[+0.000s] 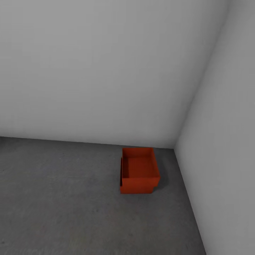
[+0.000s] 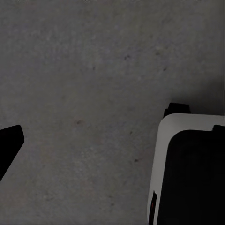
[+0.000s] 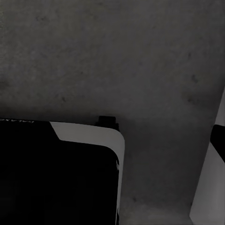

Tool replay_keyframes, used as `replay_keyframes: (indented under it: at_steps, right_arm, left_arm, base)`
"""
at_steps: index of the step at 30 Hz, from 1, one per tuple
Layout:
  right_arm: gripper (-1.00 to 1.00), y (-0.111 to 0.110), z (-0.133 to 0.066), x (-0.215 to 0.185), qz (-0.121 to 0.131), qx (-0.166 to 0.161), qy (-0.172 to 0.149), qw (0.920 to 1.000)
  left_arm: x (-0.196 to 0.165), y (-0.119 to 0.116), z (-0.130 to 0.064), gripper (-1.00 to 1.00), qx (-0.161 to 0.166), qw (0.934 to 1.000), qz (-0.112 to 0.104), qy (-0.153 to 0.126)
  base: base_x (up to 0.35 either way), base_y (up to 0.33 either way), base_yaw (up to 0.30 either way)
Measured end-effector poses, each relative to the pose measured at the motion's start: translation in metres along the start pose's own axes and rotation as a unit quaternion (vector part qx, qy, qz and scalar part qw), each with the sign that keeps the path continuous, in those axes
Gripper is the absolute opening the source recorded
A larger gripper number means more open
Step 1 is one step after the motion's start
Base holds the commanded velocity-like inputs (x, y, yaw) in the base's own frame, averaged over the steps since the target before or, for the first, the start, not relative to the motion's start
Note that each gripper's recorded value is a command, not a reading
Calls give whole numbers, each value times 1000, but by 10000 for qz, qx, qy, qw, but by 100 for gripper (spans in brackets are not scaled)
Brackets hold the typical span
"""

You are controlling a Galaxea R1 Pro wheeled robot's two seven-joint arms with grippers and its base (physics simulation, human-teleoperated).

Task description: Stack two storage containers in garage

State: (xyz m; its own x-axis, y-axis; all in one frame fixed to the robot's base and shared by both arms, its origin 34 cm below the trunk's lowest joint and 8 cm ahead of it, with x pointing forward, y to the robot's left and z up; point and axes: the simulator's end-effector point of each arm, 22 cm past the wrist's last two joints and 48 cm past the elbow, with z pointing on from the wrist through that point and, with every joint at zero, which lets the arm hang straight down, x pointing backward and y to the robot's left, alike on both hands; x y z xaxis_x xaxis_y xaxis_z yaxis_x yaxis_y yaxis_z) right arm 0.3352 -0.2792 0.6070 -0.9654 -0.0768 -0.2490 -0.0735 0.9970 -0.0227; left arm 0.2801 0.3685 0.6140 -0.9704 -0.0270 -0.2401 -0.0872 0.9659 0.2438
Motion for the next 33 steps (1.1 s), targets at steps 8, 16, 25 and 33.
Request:
replay_keyframes:
  at_steps: [8,16,25,33]
  right_arm:
    - [100,0,0,0,0,0,2,10000]
    - [100,0,0,0,0,0,0,10000]
    - [100,0,0,0,0,0,0,10000]
    - [100,0,0,0,0,0,0,10000]
  left_arm:
    - [1,-2,0,100,12,10000,2,12]
    - [2,-21,-3,100,170,9999,-16,31]
    - [2,-26,-3,100,188,9998,-24,30]
    - [4,-57,-8,100,394,9992,-58,63]
  base:
    - [0,0,0]
    - [0,0,0]
    - [0,0,0]
    - [0,0,0]
